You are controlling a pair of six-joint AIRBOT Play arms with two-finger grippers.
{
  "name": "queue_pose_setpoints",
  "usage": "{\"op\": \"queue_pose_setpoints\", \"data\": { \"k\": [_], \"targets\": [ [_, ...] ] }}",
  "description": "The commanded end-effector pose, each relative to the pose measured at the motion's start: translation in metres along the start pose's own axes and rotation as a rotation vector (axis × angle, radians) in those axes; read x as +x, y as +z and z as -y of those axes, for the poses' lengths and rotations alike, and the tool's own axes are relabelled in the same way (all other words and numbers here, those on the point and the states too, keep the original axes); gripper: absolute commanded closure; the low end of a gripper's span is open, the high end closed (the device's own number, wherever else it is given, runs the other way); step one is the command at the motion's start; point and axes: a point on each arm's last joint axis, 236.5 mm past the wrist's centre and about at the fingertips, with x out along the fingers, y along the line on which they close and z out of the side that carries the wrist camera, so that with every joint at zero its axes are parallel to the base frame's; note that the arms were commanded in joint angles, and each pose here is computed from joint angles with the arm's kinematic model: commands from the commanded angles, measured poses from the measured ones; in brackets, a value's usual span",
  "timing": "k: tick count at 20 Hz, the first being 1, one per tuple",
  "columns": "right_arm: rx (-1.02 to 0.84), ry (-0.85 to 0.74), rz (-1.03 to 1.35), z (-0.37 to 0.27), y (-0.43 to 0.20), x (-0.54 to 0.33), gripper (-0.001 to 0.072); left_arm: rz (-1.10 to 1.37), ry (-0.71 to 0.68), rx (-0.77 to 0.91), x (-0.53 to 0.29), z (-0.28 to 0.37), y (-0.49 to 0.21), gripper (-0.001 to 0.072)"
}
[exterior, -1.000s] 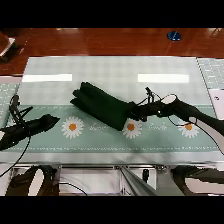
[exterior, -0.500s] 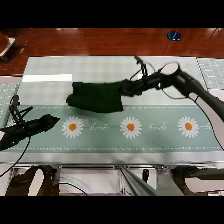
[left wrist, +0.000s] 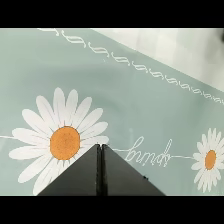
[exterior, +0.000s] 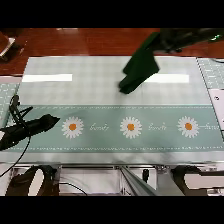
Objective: Fold the shirts.
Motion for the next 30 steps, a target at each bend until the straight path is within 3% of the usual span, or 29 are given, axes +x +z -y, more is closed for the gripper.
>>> {"op": "queue_pose_setpoints", "data": {
  "k": [1, 8, 14, 18, 26, 27, 28, 29, 30],
  "targets": [
    [0.114, -0.095, 0.132, 0.037, 0.019, -0.083, 0.0692, -0.001, 0.0, 0.0, 0.0, 0.0, 0.0, 0.0688],
    [0.428, -0.284, 0.235, 0.122, -0.024, -0.212, 0.0692, 0.004, 0.002, 0.0, 0.0, 0.0, 0.001, 0.0688],
    [0.682, -0.55, 0.221, 0.159, -0.108, -0.271, 0.0692, 0.038, 0.011, 0.0, 0.0, -0.003, 0.009, 0.0688],
    [0.91, -0.756, 0.16, 0.187, -0.201, -0.289, 0.0692, 0.059, 0.017, 0.0, 0.0, -0.004, 0.014, 0.0688],
    [1.279, -0.875, 0.224, 0.195, -0.326, -0.32, 0.0692, 0.062, 0.018, 0.001, 0.0, -0.004, 0.015, 0.0688],
    [1.31, -0.921, 0.202, 0.195, -0.34, -0.324, 0.0639, 0.062, 0.018, 0.001, 0.0, -0.004, 0.015, 0.0688],
    [1.333, -0.964, 0.167, 0.196, -0.352, -0.328, 0.0397, 0.062, 0.018, 0.001, 0.0, -0.004, 0.015, 0.0688],
    [1.336, -0.981, 0.151, 0.196, -0.355, -0.328, 0.0302, 0.066, 0.019, 0.0, 0.0, -0.005, 0.016, 0.0688],
    [1.329, -0.99, 0.157, 0.198, -0.353, -0.33, 0.0301, 0.072, 0.021, 0.0, 0.0, -0.005, 0.017, 0.0688]
  ]
}}
